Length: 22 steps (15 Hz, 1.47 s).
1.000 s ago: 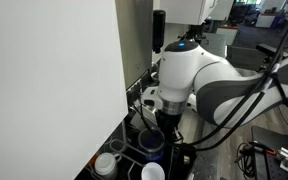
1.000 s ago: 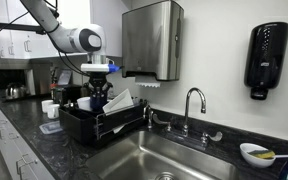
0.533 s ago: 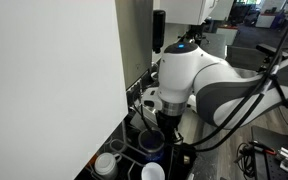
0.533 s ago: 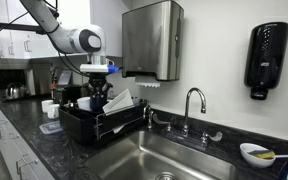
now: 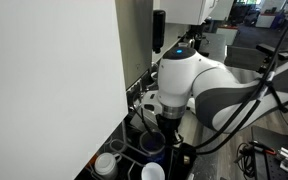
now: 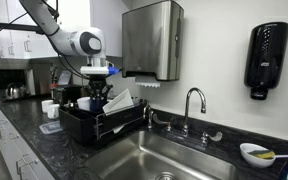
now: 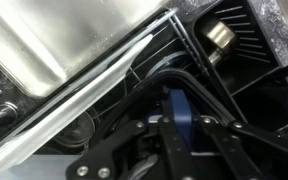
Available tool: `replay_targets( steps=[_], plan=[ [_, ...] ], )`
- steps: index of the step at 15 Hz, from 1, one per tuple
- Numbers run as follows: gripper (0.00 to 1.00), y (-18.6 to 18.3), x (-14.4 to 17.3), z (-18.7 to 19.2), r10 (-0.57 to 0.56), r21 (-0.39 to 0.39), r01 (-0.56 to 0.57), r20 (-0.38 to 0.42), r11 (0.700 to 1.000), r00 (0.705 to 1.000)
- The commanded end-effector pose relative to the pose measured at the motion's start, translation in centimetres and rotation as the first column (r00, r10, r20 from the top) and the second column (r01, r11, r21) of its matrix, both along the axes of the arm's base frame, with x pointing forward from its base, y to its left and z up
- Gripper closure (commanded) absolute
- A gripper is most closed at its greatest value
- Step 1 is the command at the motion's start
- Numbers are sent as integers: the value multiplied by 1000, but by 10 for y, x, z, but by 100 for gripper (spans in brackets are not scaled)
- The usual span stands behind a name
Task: Pick the cups from the sink and put them in the rack
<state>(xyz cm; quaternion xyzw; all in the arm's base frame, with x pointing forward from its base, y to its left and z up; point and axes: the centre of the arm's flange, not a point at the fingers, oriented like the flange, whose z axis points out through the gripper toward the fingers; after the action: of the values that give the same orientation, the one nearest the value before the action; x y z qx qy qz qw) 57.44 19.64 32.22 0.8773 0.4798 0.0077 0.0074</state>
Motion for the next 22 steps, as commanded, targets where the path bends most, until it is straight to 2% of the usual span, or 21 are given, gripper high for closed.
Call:
replay_targets(
  steps=[1, 3, 4, 5, 6, 7, 12, 14, 17, 22],
  plan=[
    [96, 4, 1, -6, 19, -18, -19, 16, 1000, 1000],
    [96, 5, 1, -8, 33, -23, -33, 12, 999, 999],
    [89, 5, 1, -9, 37, -23, -37, 8, 999, 999],
    [59, 6, 1, -10, 41, -26, -41, 1, 999, 999],
    [58, 6, 0, -11, 46, -26, -46, -4, 999, 999],
    [52, 6, 0, -11, 49, -26, -49, -6, 998, 999],
    [17, 6, 1, -6, 70, -22, -70, -10, 997, 998],
    [3, 8, 0, -2, 133, -5, -133, -43, 991, 990],
    [0, 16, -7, 16, 227, 15, -226, -74, 974, 971],
    [0, 14, -15, 61, 236, 4, -238, -124, 971, 964]
  ],
)
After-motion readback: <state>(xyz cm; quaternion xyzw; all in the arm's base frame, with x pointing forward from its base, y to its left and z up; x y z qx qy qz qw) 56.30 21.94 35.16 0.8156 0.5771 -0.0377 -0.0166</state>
